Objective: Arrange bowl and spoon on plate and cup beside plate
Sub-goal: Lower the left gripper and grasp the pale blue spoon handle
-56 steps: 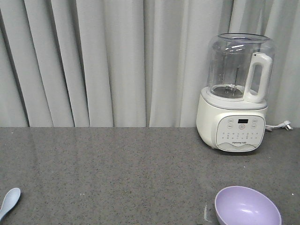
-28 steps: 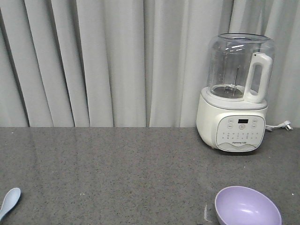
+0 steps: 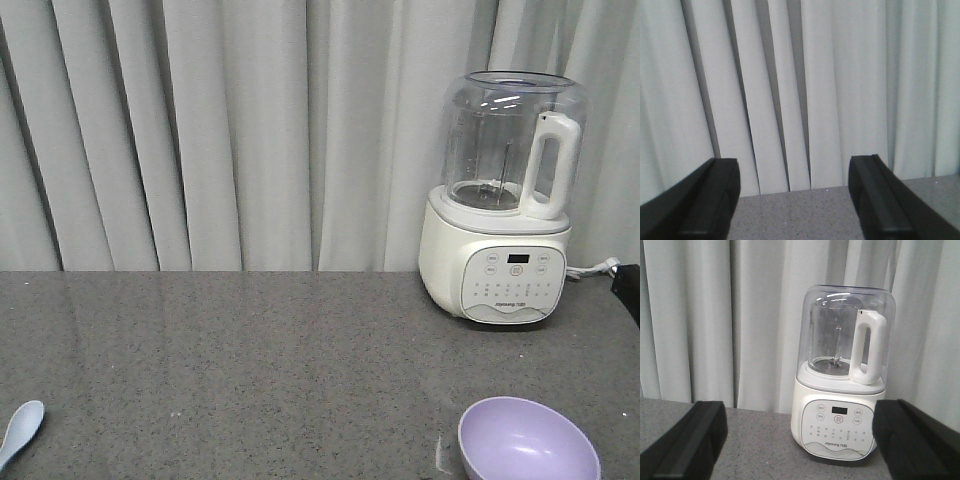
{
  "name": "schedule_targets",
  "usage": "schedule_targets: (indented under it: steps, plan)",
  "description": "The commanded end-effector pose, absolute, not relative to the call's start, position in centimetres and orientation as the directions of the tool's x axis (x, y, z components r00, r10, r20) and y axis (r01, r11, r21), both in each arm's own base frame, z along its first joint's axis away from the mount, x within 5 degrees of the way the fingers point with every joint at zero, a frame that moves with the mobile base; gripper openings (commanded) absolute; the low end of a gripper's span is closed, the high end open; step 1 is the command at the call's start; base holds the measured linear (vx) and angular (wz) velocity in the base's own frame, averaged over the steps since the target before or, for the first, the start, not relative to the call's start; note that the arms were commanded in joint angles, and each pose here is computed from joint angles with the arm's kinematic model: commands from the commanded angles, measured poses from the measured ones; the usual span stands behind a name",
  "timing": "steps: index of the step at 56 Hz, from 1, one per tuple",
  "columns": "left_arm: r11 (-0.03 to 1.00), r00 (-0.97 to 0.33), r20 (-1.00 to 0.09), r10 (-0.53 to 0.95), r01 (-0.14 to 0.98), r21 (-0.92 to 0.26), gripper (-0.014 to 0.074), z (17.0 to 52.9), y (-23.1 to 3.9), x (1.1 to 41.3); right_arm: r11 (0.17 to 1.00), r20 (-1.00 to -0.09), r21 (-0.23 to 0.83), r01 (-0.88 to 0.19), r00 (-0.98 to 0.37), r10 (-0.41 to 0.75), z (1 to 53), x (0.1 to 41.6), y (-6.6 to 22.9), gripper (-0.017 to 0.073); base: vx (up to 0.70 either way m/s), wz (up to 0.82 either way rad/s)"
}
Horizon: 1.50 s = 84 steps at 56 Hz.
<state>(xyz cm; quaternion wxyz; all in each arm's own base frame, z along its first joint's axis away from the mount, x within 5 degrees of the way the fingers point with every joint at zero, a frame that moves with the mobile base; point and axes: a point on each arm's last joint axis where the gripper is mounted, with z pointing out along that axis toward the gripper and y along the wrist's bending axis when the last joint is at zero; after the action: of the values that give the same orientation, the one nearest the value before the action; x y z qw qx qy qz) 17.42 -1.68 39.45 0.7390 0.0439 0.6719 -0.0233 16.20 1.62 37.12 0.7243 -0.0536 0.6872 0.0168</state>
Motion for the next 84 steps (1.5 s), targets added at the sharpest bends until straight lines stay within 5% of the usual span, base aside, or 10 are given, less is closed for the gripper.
schedule_targets:
  steps: [1, 7, 18, 19, 31, 39, 84]
  plan:
    - [0.995, 0.231, -0.973, 0.002, 0.092, 0.024, 0.0608, 41.7, -1.7, 17.0, 0.993, -0.981, -0.069, -0.093, 0.188, -0.051, 39.3, 15.9, 1.6, 0.0729, 0.00, 0.00]
    - [0.995, 0.133, -0.991, -0.020, 0.097, -0.007, 0.0592, 41.6, -1.7, 17.3, 0.993, -0.981, -0.069, -0.093, 0.186, -0.051, 39.2, 15.9, 1.6, 0.0722, 0.00, 0.00]
    - [0.997, -0.315, -0.948, 0.048, 0.071, 0.026, 0.0588, 41.5, -1.8, 21.8, 0.993, -0.991, -0.069, -0.092, 0.119, -0.058, 38.6, 16.0, 1.6, 0.0682, 0.00, 0.00]
    - [0.998, -0.533, -0.844, 0.057, 0.020, 0.055, 0.0587, 40.1, -1.5, 25.0, 0.993, -0.995, -0.070, -0.092, 0.083, -0.063, 38.3, 16.1, 1.6, 0.0661, 0.00, 0.00]
    - [0.987, -0.850, -0.522, 0.077, -0.008, 0.159, 0.0587, 32.9, -1.1, 30.0, 0.993, -0.997, -0.070, -0.092, 0.026, -0.068, 37.8, 16.1, 1.5, 0.0631, 0.00, 0.00]
    - [0.986, -0.903, -0.424, 0.076, 0.003, 0.169, 0.0587, 30.1, -1.2, 31.5, 0.993, -0.997, -0.070, -0.091, 0.022, -0.068, 37.8, 16.1, 1.5, 0.0624, 0.00, 0.00]
    - [0.999, -0.948, -0.318, -0.009, -0.022, 0.036, 0.0585, 24.5, -0.1, 34.6, 0.993, -0.997, -0.071, -0.091, 0.023, -0.069, 37.8, 16.1, 1.5, 0.0594, 0.00, 0.00]
